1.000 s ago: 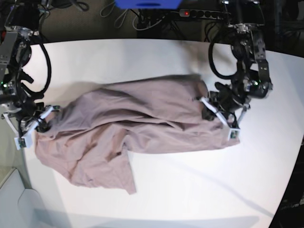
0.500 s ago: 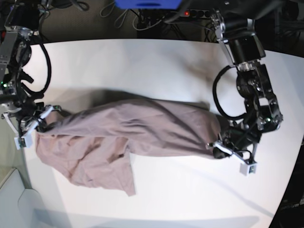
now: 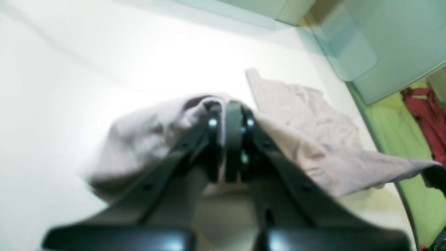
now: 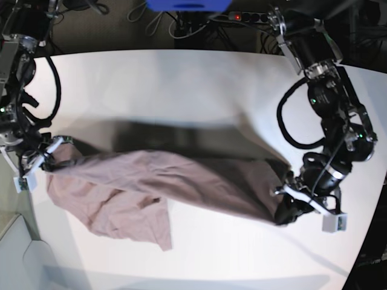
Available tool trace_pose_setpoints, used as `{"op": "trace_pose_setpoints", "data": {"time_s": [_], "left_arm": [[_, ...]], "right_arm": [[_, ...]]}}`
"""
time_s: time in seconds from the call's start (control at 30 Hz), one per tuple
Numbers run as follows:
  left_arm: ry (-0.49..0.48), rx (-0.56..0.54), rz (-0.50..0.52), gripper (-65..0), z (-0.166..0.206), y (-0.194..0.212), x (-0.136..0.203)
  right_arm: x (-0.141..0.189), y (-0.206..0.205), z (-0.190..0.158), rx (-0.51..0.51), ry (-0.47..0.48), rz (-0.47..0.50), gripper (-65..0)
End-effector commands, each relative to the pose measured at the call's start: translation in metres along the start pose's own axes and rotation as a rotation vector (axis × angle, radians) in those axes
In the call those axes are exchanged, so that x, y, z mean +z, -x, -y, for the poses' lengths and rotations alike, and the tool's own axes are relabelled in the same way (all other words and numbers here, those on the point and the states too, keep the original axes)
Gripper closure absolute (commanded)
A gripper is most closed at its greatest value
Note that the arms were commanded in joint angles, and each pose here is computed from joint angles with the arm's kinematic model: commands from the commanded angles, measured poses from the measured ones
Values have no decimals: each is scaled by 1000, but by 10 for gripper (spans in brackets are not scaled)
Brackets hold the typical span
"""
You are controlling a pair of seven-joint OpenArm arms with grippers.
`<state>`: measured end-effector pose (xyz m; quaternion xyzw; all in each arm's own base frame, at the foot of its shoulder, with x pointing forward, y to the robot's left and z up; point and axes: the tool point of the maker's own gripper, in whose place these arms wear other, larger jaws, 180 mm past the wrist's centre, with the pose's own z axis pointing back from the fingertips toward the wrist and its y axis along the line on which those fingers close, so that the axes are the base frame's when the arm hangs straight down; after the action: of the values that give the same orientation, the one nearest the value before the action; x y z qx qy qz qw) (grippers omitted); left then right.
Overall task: Layout the t-shirt on the table in an organized manner, then fold the t-shirt properly
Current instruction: 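Pull the shirt edge with the left gripper away from the right gripper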
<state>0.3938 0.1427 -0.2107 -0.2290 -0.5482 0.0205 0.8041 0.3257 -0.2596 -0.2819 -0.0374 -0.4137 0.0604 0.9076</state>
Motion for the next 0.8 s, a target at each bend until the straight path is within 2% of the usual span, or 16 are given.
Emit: {"op": "trace_pose_setpoints", "data": {"time_s": [0.0,0.2,0.3,0.6,0.77], "left_arm": [[-5,-9,83,-3,-3,-24,7],[12,-11,152,-2,-16,-40,18],[-2,16,114,-2,-31,-32,10],[9,247,28,-4,-71,9,-58],[-6,318,15,-4,-82,30,-89]], "right_arm": [[6,-23,6,18,15,71,0],[6,-28,7,18,18,82,0],[6,-28,7,19,17,82,0],[3,-24,3,11,7,71,0],[-1,-24,2,1,1,95,0]]}}
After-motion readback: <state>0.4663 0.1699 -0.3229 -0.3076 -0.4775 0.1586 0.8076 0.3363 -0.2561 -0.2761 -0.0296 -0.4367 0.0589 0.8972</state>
